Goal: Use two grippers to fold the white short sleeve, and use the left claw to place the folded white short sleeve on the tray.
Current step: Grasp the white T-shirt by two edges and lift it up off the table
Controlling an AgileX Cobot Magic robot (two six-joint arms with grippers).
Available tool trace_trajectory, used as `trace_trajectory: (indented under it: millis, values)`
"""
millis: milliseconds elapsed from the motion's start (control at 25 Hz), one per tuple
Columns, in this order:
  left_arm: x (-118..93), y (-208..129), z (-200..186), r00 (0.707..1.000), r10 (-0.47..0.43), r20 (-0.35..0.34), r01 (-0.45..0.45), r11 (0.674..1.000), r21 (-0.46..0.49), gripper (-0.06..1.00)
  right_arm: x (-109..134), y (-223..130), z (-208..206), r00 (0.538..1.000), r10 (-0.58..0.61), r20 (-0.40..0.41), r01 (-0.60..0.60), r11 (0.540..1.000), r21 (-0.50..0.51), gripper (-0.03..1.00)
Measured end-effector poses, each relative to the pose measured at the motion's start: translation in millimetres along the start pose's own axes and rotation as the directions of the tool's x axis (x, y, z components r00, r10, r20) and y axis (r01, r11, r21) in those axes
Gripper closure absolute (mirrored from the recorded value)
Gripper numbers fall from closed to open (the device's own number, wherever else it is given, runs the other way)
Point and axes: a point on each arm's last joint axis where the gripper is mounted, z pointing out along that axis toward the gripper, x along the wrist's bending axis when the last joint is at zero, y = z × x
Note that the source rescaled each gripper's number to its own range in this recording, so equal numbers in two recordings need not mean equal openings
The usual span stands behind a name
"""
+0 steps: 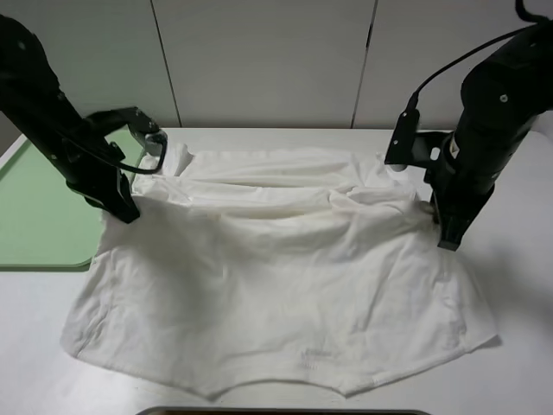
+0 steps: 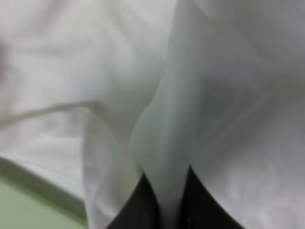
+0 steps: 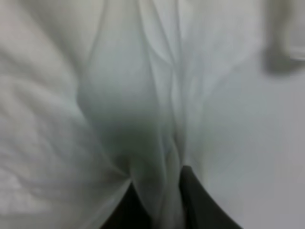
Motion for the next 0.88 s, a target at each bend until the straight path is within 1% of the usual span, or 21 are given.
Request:
trace_trajectory:
  millis: [40, 80, 120, 160, 200, 280, 320, 360, 440, 480, 520, 560, 600, 640, 720, 760, 800, 840, 880]
  values:
    - [0, 2, -7, 1.0, 0.001, -0.021, -0.002, 1.0, -0.026, 0.93, -1, -1, -3, 1.0, 0.003, 0.017, -0.003, 1.0, -0.001, 0.94]
    - [-2, 6, -27, 0.998, 0.001, -0.068, -0.007, 0.996, -0.093, 0.93, -4, -3, -9, 0.999, 0.008, 0.048, -0.008, 1.0, -0.004, 0.94]
    - [-4, 8, -38, 0.996, 0.0, -0.093, -0.012, 0.992, -0.128, 0.93, -5, -4, -11, 0.998, 0.01, 0.061, -0.01, 1.0, -0.005, 0.94]
    - [-6, 10, -52, 0.993, 0.0, -0.12, -0.02, 0.986, -0.167, 0.93, -7, -7, -19, 0.995, 0.013, 0.099, -0.012, 1.0, -0.01, 0.94]
    - [-6, 10, -52, 0.993, 0.0, -0.12, -0.02, 0.986, -0.167, 0.93, -12, -14, -42, 0.981, 0.021, 0.19, -0.012, 0.999, -0.047, 0.94]
    - [-13, 10, -81, 0.984, 0.015, -0.179, -0.057, 0.971, -0.234, 0.93, -13, -15, -47, 0.978, 0.028, 0.206, -0.016, 0.998, -0.063, 0.94]
    - [-15, 10, -88, 0.981, 0.015, -0.192, -0.064, 0.967, -0.249, 0.93, -13, -16, -52, 0.974, 0.033, 0.222, -0.016, 0.997, -0.08, 0.94]
    - [-18, 10, -96, 0.978, 0.017, -0.209, -0.074, 0.961, -0.267, 0.93, -13, -23, -80, 0.952, 0.076, 0.295, -0.024, 0.984, -0.174, 0.94]
    - [-24, 8, -114, 0.969, 0.021, -0.245, -0.097, 0.949, -0.302, 0.93, -12, -31, -106, 0.927, 0.105, 0.36, -0.013, 0.968, -0.25, 0.94]
    - [-33, 4, -139, 0.955, 0.022, -0.296, -0.13, 0.928, -0.351, 0.93, -11, -36, -117, 0.916, 0.119, 0.384, -0.009, 0.961, -0.275, 0.94]
    - [-43, -1, -162, 0.94, 0.02, -0.34, -0.163, 0.903, -0.397, 0.93, -11, -36, -117, 0.916, 0.119, 0.384, -0.009, 0.961, -0.275, 0.94]
    - [-52, -4, -175, 0.93, 0.025, -0.367, -0.191, 0.886, -0.422, 0.93, -7, -46, -136, 0.893, 0.148, 0.426, -0.004, 0.947, -0.32, 0.94]
    - [-60, -6, -186, 0.921, 0.034, -0.388, -0.218, 0.87, -0.442, 0.93, -7, -46, -136, 0.893, 0.148, 0.426, -0.004, 0.947, -0.32, 0.94]
    - [-69, -8, -196, 0.91, 0.048, -0.411, -0.252, 0.852, -0.459, 0.93, -4, -52, -147, 0.879, 0.169, 0.446, -0.005, 0.938, -0.346, 0.94]
    - [-87, -11, -212, 0.887, 0.087, -0.453, -0.324, 0.817, -0.477, 0.93, 9, -76, -183, 0.823, 0.237, 0.516, 0.012, 0.902, -0.432, 0.94]
    - [-105, -18, -229, 0.855, 0.125, -0.504, -0.401, 0.776, -0.486, 0.93, 15, -85, -196, 0.8, 0.257, 0.542, 0.025, 0.888, -0.459, 0.94]
    - [-118, -25, -242, 0.828, 0.143, -0.542, -0.451, 0.743, -0.494, 0.93, 24, -99, -211, 0.766, 0.274, 0.581, 0.055, 0.873, -0.485, 0.94]
    - [-127, -31, -251, 0.814, 0.144, -0.562, -0.477, 0.718, -0.507, 0.93, 38, -119, -231, 0.712, 0.287, 0.641, 0.11, 0.856, -0.505, 0.94]
    - [-136, -39, -263, 0.805, 0.131, -0.579, -0.494, 0.689, -0.531, 0.93, 46, -130, -241, 0.68, 0.291, 0.673, 0.139, 0.85, -0.508, 0.94]
